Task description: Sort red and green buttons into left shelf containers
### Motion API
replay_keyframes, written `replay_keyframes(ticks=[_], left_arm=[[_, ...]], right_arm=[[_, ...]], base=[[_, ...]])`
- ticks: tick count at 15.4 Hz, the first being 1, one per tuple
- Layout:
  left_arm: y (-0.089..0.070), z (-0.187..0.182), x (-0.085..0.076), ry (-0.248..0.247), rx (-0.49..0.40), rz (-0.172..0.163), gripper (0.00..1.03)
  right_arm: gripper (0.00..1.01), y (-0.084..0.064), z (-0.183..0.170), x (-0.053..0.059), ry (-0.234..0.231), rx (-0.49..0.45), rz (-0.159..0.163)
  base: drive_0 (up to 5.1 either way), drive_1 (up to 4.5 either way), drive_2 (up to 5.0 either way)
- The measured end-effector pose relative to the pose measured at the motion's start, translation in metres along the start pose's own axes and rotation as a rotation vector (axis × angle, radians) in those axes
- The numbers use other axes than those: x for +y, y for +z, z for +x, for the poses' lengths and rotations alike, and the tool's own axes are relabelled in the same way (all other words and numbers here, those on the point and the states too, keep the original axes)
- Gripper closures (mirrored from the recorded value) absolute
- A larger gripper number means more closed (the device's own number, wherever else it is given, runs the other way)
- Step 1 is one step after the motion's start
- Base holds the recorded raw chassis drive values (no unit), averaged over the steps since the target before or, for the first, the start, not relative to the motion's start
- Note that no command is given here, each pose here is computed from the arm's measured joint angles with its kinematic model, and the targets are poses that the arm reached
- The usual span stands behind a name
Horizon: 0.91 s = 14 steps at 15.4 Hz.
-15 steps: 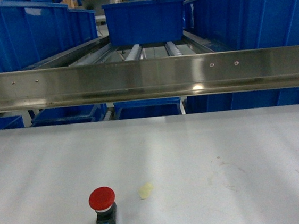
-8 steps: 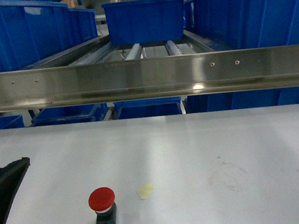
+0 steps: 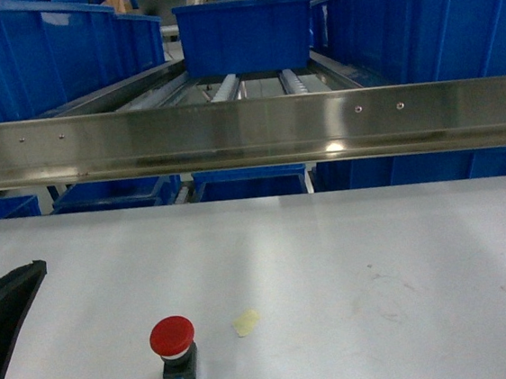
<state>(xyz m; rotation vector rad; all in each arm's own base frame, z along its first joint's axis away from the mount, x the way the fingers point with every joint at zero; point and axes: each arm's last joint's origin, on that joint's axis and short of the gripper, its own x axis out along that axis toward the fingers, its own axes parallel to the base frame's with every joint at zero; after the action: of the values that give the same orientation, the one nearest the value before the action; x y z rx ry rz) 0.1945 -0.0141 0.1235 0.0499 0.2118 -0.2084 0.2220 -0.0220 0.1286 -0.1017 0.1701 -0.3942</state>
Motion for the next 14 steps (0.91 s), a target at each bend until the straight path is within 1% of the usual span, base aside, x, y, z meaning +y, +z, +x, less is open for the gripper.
replay_keyframes(ticks=[1, 2, 3, 4, 5, 6, 7, 9, 10, 12, 14], left_arm=[[0.000, 0.000, 0.000, -0.001, 0.000, 0.000, 0.05], [0.000, 0.000, 0.000, 0.000, 0.000, 0.000, 0.05], [0.000, 0.000, 0.000, 0.000, 0.000, 0.000, 0.05], [0.000, 0.000, 0.000, 0.003, -0.001, 0.000, 0.05], [0.000, 0.000, 0.000, 0.001, 0.000, 0.000, 0.05], [0.000, 0.000, 0.000, 0.000, 0.000, 0.000, 0.05], [0.000, 0.000, 0.000, 0.000, 0.000, 0.000, 0.05], [0.000, 0.000, 0.000, 0.000, 0.000, 0.000, 0.05], [0.000, 0.000, 0.000, 0.000, 0.000, 0.000, 0.05], [0.000, 0.000, 0.000, 0.000, 0.000, 0.000, 0.05], [0.000, 0.000, 0.000, 0.000, 0.000, 0.000, 0.05]], right_arm=[[0.03, -0.002, 0.004, -0.002, -0.015, 0.008, 0.000], [0.03, -0.006, 0.008, -0.006, -0.043, 0.007, 0.006], [0.03, -0.014, 0.015, -0.011, -0.072, 0.051, 0.002], [0.03, -0.018, 0.022, -0.017, -0.101, 0.050, 0.016], [0.03, -0.027, 0.031, -0.021, -0.125, 0.077, 0.030], [0.03, -0.047, 0.040, -0.025, -0.151, 0.163, 0.029], [0.03, -0.055, 0.044, -0.027, -0.163, 0.190, 0.038], [0.03, -0.069, 0.048, -0.027, -0.173, 0.245, 0.034], [0.03, -0.072, 0.050, -0.027, -0.174, 0.258, 0.036], [0.03, -0.076, 0.059, -0.025, -0.180, 0.255, 0.037], [0.03, -0.082, 0.067, -0.024, -0.194, 0.271, 0.032]], base=[[0.0, 0.00, 0.0], [0.0, 0.00, 0.0], [0.0, 0.00, 0.0], [0.0, 0.00, 0.0], [0.0, 0.00, 0.0], [0.0, 0.00, 0.0], [0.0, 0.00, 0.0], [0.0, 0.00, 0.0], [0.0, 0.00, 0.0], [0.0, 0.00, 0.0], [0.0, 0.00, 0.0]])
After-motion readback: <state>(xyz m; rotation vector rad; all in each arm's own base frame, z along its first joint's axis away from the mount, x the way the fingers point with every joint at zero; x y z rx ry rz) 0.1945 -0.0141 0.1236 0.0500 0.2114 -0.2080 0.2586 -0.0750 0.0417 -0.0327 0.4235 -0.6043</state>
